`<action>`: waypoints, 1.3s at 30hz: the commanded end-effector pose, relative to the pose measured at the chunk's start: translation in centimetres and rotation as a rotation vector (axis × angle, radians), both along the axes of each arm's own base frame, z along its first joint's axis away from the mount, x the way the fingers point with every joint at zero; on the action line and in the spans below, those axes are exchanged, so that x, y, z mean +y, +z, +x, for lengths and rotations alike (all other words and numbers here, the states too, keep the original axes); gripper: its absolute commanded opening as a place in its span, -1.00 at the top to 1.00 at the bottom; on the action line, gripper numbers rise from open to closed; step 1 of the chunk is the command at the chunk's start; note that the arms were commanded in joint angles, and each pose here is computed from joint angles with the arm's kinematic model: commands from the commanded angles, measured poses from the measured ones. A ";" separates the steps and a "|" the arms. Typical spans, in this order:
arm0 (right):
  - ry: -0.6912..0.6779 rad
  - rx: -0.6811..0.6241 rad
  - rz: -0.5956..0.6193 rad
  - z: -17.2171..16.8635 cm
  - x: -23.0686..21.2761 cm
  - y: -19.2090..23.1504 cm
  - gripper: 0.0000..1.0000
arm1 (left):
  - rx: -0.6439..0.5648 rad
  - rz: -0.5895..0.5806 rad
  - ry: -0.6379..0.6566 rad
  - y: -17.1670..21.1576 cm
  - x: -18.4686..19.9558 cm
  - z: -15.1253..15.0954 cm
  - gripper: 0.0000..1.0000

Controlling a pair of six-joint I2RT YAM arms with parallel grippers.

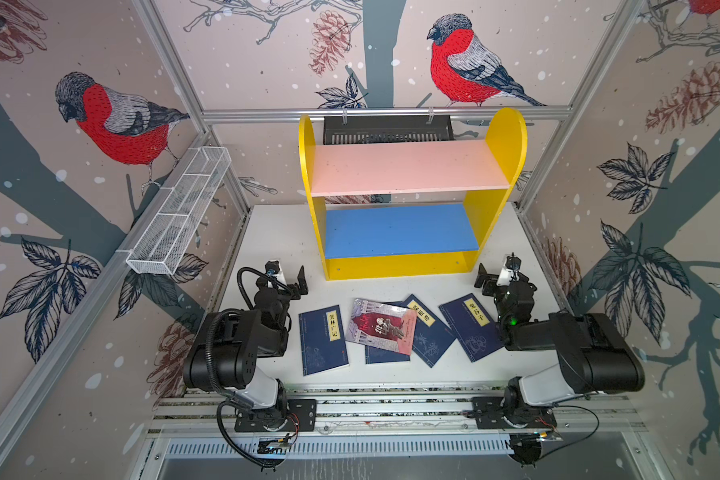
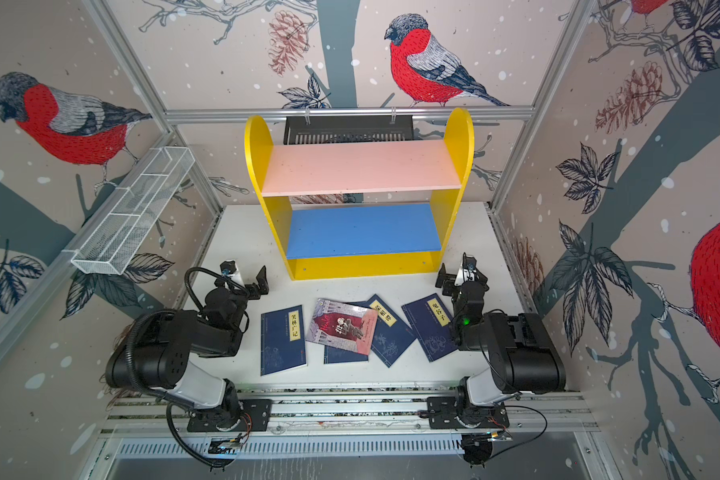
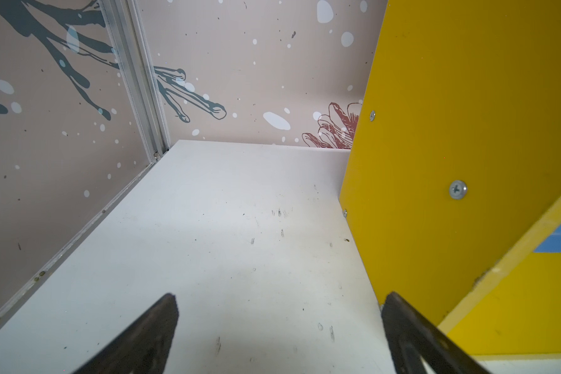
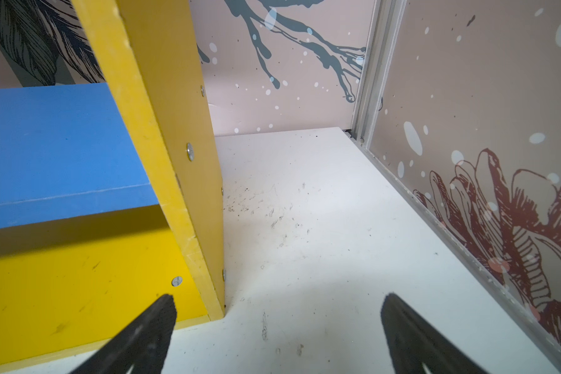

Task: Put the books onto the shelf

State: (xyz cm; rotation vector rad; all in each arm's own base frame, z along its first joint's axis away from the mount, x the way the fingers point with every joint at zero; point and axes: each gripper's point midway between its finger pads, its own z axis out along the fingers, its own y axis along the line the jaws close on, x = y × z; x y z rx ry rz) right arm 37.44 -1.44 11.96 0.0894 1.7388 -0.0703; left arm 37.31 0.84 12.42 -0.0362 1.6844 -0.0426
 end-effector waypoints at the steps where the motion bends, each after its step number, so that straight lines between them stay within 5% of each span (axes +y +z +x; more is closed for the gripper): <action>1: 0.007 -0.022 -0.004 0.1 0.1 0.6 -1.00 | -0.025 0.019 -0.012 0.6 -0.2 0.1 -0.97; 22: 0.017 -0.016 0.010 0.1 0.0 0.4 -1.00 | -0.022 0.040 -0.033 0.6 -0.8 0.2 -0.93; 25: -0.112 -0.053 0.014 -0.1 -1.7 1.6 -1.00 | -0.054 0.039 -0.024 1.3 -0.6 -0.5 -0.93; 30: -0.179 0.064 0.049 1.9 -3.2 3.4 -1.00 | -0.030 0.045 -0.018 2.7 -0.5 -0.2 -0.94; 39: -0.382 0.069 0.261 -1.9 -5.3 5.4 -1.00 | 0.129 0.049 -0.060 2.7 -1.2 -1.2 -0.94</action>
